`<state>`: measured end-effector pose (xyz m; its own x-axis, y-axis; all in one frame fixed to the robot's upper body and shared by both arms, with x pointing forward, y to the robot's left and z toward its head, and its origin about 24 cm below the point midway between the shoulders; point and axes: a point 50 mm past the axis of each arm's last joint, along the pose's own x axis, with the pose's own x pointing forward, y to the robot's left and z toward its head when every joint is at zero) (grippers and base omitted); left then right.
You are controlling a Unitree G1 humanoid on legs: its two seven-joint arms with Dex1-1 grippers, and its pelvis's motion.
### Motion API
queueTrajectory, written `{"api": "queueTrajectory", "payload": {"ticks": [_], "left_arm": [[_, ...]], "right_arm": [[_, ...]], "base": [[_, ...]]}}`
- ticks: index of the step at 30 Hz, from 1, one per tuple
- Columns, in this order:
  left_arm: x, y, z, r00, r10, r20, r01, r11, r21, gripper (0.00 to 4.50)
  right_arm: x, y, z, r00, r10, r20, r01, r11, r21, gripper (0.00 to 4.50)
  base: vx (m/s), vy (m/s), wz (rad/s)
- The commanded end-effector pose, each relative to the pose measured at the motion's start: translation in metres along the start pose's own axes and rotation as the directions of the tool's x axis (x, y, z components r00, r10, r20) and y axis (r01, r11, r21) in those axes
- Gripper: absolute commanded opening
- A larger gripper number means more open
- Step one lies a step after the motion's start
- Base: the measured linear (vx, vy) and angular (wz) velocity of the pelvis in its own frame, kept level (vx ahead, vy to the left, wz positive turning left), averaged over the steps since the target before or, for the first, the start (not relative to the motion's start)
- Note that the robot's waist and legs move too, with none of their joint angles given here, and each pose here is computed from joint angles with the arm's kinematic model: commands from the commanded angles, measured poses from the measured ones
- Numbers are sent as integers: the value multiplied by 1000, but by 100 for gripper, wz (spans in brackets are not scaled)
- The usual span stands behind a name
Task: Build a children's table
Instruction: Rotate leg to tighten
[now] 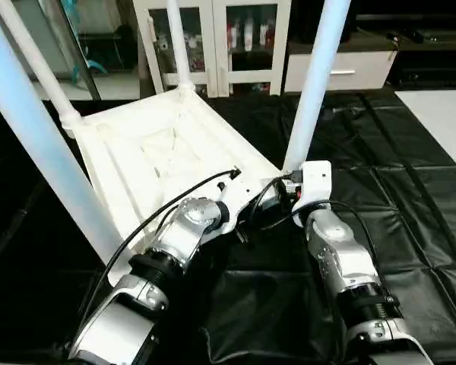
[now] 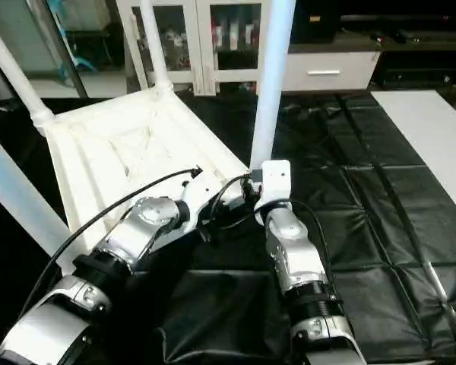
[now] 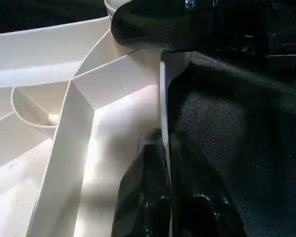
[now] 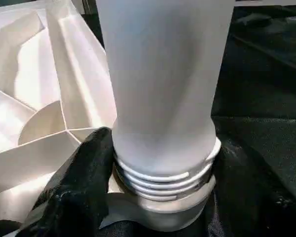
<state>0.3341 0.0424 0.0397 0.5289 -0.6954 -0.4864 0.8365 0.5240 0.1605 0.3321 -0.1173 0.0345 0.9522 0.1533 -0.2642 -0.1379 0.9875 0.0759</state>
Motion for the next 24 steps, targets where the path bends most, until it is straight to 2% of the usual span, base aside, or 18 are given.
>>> {"api": "queueTrajectory", "payload": {"ticks": [1,3,5,7,8,9,10,11,12,13,14,15,16,17,18,22,24], "left_arm": [[3,-18,-1,993,-110,38,109,993,38,0],[1,-17,-3,993,-117,33,116,992,47,0],[-4,-17,-9,985,-173,9,172,983,71,0],[-6,-18,-11,980,-199,1,199,977,82,0],[-11,-21,-15,963,-269,-4,268,958,105,0],[-11,-21,-15,963,-269,-4,268,958,105,0],[-18,-24,-20,939,-345,-20,345,932,111,0],[-18,-24,-20,939,-345,-20,345,932,111,0],[-26,-27,-25,908,-418,-34,418,900,123,0],[-34,-27,-30,882,-467,-54,470,874,126,0],[-34,-27,-30,882,-467,-54,470,874,126,0],[-40,-26,-33,868,-493,-61,497,859,126,0],[-48,-24,-35,850,-522,-69,527,841,123,0],[-50,-24,-35,845,-530,-71,535,836,124,0],[-54,-24,-36,833,-548,-76,553,824,123,0],[-61,-22,-35,813,-577,-75,582,804,121,0],[-63,-22,-35,809,-583,-74,588,800,121,0]], "right_arm": [[-4,3,-5,997,72,-7,-72,997,26,328],[-5,2,-3,996,88,7,-88,996,21,343],[-11,-6,3,994,111,26,-111,994,-12,343],[-13,-9,4,992,125,28,-124,992,-27,379],[-18,-12,6,985,170,19,-169,985,-33,385],[-18,-12,6,985,170,19,-169,985,-33,385],[-23,-17,6,972,234,-12,-235,971,-54,390],[-23,-17,6,972,234,-12,-235,971,-54,415],[-31,-22,6,952,302,-49,-305,949,-84,415],[-44,-27,5,911,399,-102,-410,904,-125,415],[-44,-27,5,911,399,-102,-410,904,-125,415],[-56,-31,4,863,481,-153,-502,851,-158,415],[-76,-34,3,770,596,-226,-635,747,-195,415],[-79,-34,3,757,609,-237,-652,732,-199,415],[-86,-36,3,723,638,-264,-688,696,-205,415],[-98,-39,4,674,679,-291,-737,646,-199,415],[-99,-39,4,665,687,-293,-745,638,-194,415]], "base": [[0,0,0],[0,0,0],[0,0,0],[0,0,0],[0,0,0],[0,0,0],[0,0,0],[0,0,0],[0,0,0],[0,0,0],[0,0,0],[0,0,0],[0,0,0],[0,0,0],[0,0,0],[0,0,0],[0,0,0]]}}
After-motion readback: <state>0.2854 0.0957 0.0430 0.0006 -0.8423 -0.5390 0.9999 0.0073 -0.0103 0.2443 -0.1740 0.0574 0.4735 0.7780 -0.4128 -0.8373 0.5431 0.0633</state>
